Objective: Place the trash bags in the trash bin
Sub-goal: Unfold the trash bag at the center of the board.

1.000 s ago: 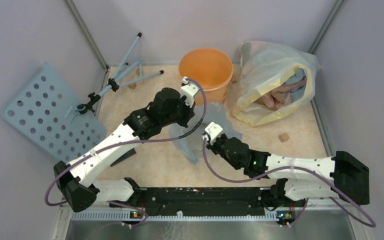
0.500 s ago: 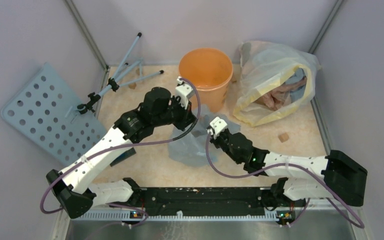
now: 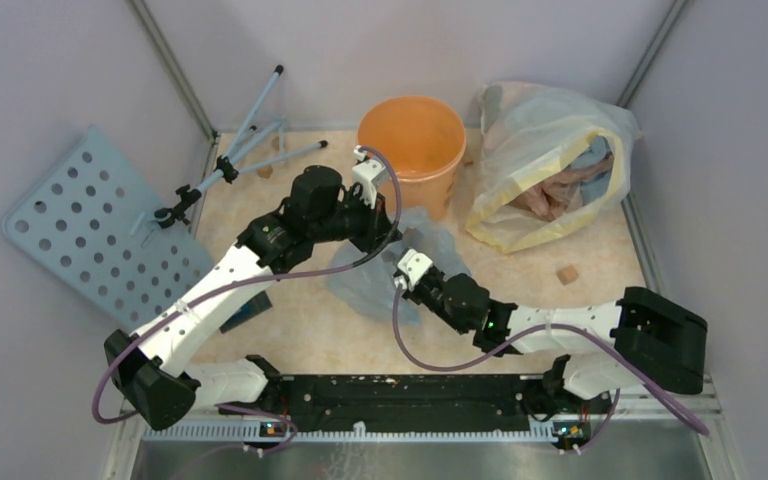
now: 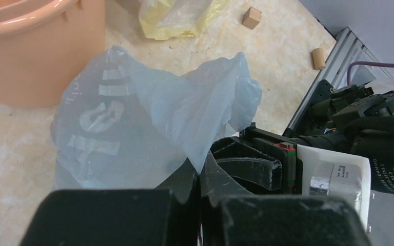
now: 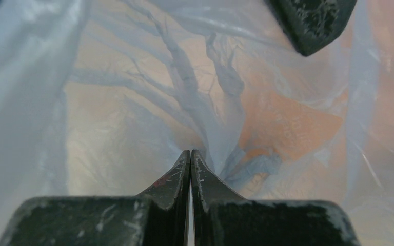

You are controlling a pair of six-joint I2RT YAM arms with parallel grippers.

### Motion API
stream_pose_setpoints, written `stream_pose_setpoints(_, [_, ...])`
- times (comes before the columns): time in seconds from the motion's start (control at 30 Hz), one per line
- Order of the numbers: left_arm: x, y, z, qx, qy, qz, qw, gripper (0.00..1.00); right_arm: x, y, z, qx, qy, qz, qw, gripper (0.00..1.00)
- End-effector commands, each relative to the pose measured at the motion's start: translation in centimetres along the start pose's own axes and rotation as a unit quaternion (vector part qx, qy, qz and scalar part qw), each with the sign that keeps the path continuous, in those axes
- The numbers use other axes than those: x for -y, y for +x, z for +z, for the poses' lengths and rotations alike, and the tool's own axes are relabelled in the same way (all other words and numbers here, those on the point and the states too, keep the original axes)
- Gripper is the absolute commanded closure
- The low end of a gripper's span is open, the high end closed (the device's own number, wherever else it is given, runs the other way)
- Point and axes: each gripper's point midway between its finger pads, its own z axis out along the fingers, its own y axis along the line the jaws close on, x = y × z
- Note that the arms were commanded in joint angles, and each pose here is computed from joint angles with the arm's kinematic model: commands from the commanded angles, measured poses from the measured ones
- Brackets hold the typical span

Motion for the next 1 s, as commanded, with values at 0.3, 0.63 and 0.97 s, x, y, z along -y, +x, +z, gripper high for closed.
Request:
stream_pose_setpoints(0.3, [-0.2, -1.3, -0.2, 0.025, -0.001, -0.004, 1.000, 1.00, 7.4, -2.5, -4.4, 0.018, 0.137, 0.096, 0.986, 1.00])
stream_pose_setpoints(0.63, [-0.7, -1.5, -0.4, 0.026, -0.012, -0.006, 1.000, 1.00, 15.1, 2.8, -12.6, -0.054, 0.376, 0.191, 0.905, 0.92])
stream_pose_setpoints(0.97, [-0.3, -1.6, -0.4, 0.027, 0.000, -0.011, 1.000, 1.00, 13.0, -1.9, -12.6, -0.002, 0.222, 0.200, 0.954, 0.47])
